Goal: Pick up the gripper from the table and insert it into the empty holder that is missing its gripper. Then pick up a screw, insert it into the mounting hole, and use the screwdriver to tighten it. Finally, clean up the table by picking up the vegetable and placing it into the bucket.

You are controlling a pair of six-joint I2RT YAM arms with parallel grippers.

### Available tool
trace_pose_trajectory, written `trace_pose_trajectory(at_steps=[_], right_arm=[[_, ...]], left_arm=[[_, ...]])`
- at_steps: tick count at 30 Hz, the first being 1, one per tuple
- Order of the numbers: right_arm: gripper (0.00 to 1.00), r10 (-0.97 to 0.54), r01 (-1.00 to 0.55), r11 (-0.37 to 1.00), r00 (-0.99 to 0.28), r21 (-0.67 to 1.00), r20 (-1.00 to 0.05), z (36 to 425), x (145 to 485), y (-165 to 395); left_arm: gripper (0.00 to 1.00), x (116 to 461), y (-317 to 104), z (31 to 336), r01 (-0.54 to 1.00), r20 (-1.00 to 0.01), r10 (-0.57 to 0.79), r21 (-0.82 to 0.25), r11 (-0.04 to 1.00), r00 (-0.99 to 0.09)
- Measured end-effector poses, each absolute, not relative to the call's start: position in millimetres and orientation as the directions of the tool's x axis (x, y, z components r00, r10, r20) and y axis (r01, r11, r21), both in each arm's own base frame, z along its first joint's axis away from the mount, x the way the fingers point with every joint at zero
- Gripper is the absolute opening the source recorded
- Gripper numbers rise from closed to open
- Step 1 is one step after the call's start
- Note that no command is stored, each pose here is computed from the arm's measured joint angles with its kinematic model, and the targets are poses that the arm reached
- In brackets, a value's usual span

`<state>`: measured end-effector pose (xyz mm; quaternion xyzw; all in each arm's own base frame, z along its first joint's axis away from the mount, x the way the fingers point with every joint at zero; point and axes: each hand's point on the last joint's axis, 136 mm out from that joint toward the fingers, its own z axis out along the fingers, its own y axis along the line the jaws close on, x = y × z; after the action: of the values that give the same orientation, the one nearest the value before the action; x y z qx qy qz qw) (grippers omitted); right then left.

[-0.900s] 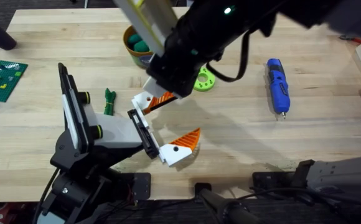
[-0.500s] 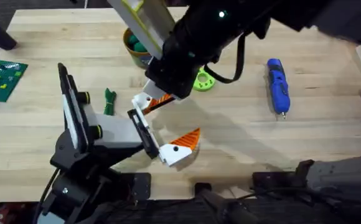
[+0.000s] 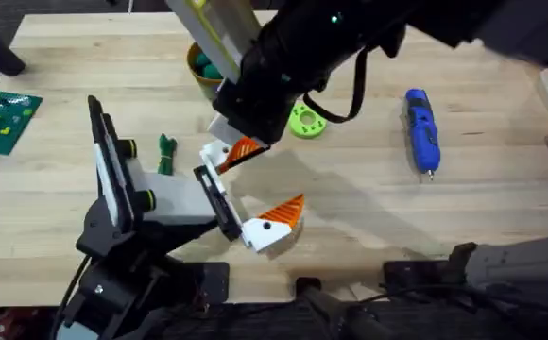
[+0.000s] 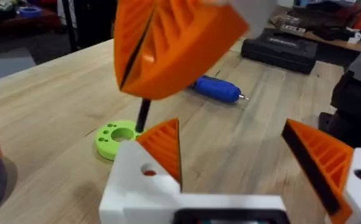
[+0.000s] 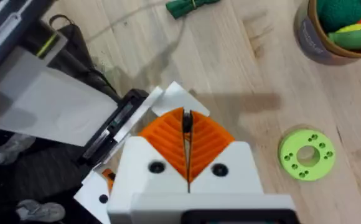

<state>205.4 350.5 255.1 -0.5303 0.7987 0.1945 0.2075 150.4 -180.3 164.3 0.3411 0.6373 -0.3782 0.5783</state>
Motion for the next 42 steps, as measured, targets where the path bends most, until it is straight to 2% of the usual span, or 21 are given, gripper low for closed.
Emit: trace_pose_trajectory(at_steps=[4, 12, 19, 42], right_arm=[[0.007, -0.768, -0.928, 0.36, -0.352, 0.095, -0.536, 254.0, 203.0, 352.8], [0.007, -0.817, -0.928, 0.357, -0.365, 0.105, -0.446, 235.7, 193.4, 360.9], [0.007, -0.813, -0.928, 0.359, -0.363, 0.099, -0.456, 246.3, 192.1, 362.1], [0.007, -0.824, -0.919, 0.393, -0.369, 0.037, -0.431, 236.9, 205.1, 358.7]], left_arm=[[0.984, 150.4, -180.3, 164.3, 0.872, -0.995, -0.003, -0.088, 0.481, -0.098], [0.984, 150.4, -180.3, 164.3, 0.872, -0.995, -0.003, -0.088, 0.481, -0.099], [0.984, 150.4, -180.3, 164.4, 0.872, -0.995, -0.003, -0.088, 0.481, -0.098], [0.984, 150.4, -180.3, 164.3, 0.872, -0.995, -0.003, -0.088, 0.481, -0.099]])
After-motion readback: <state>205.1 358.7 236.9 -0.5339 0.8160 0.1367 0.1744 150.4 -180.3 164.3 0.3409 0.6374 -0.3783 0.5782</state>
